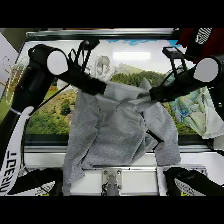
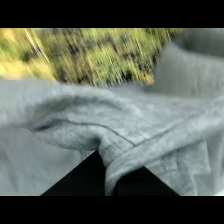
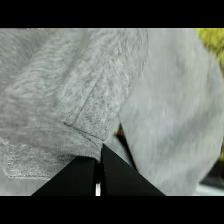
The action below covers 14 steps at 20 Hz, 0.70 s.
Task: Fold the clothes and pants, and hang the long-sleeved shirts on hangers.
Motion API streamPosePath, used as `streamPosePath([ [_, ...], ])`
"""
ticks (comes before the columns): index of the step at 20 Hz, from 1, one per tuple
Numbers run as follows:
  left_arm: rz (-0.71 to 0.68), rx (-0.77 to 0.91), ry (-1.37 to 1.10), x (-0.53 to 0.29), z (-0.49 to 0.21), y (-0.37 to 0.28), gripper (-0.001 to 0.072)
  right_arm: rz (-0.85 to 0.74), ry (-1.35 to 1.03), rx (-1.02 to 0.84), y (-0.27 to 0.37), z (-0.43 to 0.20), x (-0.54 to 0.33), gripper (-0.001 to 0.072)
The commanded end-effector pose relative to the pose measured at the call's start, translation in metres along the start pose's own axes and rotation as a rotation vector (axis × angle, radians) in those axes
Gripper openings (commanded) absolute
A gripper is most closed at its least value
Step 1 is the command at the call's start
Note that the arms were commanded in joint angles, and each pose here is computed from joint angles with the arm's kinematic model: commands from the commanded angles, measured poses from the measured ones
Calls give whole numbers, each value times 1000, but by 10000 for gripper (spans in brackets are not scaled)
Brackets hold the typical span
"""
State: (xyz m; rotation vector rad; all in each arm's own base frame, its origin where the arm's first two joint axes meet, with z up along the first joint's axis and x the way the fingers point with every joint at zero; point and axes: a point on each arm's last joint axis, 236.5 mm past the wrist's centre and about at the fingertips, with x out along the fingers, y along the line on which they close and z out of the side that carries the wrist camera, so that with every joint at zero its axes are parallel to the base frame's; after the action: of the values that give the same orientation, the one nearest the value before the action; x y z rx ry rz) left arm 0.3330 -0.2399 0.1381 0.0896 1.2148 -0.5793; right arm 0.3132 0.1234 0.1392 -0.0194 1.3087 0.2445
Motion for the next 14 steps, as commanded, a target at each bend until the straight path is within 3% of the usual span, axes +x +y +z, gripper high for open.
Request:
streamPosePath([
  [1, -269, 13, 242, -2, -90, -56, 14, -31, 222, -13, 14, -61, -3, 17],
  [4, -401, 3, 311, 9, -124, -77, 14, -14, 230, -113, 46, -78, -5, 17],
  [10, -359, -86, 182, 45, -61, -41, 14, 19, 68, -68, 57, -29, 16, 17],
  [14, -358, -144, 292, 72, -61, -17, 14, -1, 104, -17, 48, -23, 33, 18],
])
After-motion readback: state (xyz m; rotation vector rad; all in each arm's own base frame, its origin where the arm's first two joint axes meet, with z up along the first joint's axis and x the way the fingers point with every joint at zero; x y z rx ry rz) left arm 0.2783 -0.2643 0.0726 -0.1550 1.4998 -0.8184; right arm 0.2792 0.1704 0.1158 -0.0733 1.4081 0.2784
